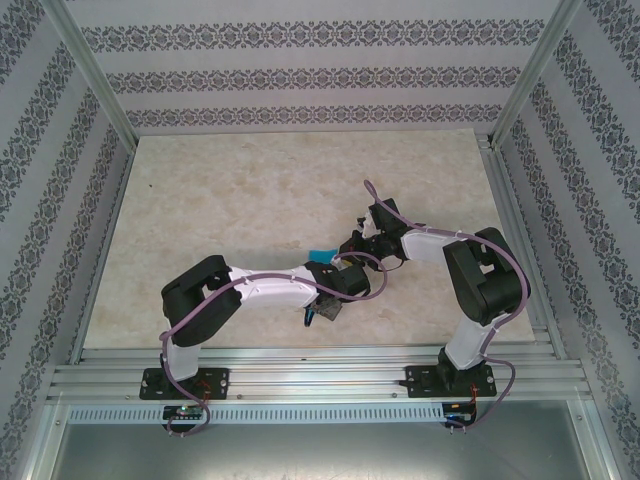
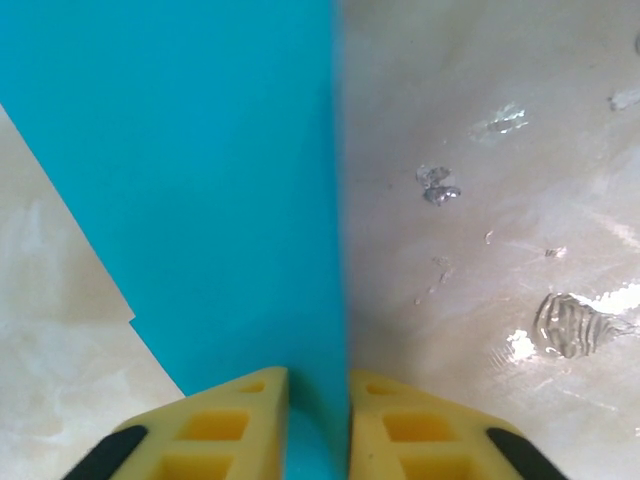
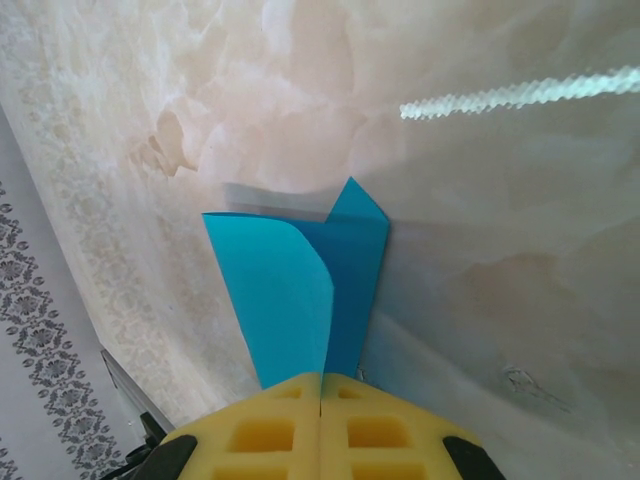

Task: Fold a paper plane with a square sheet of paper (fold left side to right side)
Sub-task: Fold the wing for the fifth time at the center of the table.

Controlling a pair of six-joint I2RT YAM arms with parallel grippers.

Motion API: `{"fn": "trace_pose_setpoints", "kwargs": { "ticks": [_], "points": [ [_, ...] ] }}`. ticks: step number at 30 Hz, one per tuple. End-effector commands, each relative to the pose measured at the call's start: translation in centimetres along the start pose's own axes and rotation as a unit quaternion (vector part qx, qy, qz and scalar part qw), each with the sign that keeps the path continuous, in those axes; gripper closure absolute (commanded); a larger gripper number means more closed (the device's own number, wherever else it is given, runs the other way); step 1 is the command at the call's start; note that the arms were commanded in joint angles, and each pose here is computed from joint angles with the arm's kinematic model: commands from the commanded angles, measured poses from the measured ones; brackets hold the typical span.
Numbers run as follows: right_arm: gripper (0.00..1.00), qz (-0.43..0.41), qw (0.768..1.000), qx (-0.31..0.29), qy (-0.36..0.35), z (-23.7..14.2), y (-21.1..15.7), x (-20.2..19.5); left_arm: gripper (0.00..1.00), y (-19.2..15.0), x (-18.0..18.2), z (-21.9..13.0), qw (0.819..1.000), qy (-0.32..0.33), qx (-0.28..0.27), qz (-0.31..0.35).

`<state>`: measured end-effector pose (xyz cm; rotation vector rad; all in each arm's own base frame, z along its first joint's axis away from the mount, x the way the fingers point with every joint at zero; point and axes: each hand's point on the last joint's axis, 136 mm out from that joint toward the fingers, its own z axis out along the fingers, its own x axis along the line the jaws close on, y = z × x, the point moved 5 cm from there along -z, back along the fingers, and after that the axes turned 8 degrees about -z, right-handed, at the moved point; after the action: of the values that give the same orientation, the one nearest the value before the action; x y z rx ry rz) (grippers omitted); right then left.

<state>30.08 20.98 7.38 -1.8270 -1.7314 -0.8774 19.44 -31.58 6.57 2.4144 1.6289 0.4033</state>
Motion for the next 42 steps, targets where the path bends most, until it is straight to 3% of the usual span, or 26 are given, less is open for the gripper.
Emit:
{"fn": "trace_pose_setpoints", "kwargs": {
  "ticks": [1, 9, 15, 18, 33, 42],
  "points": [
    [0.99, -0.020, 1.000, 0.000, -0.009, -0.2, 0.2, 0.0, 0.81, 0.2, -0.1, -0.8, 1.000, -0.006, -0.007, -0.006],
    [0.81, -0.049, 0.998, -0.024, -0.011, -2.4, 0.8, 0.6, 0.95, 2.4, 0.2, -2.8, 0.995, -0.094, -0.007, -0.028],
    [0.63, -0.059, 0.996, -0.071, -0.009, -5.5, 1.4, 0.9, 0.97, 3.5, 0.7, -2.8, 0.985, -0.166, 0.008, -0.053],
    [0.58, -0.064, 0.994, -0.085, -0.014, -6.7, 1.3, 0.6, 0.97, 3.7, 1.1, -2.4, 0.976, -0.201, 0.014, -0.077],
    [0.62, -0.090, 0.993, -0.073, 0.015, -5.8, -1.1, -0.1, 0.97, 4.0, 3.0, -1.2, 0.931, -0.335, 0.014, -0.146],
    [0.66, -0.124, 0.989, -0.062, 0.056, -3.8, -2.2, 2.1, 0.97, 4.5, 4.1, -0.7, 0.907, -0.381, 0.015, -0.180]
  ]
}}
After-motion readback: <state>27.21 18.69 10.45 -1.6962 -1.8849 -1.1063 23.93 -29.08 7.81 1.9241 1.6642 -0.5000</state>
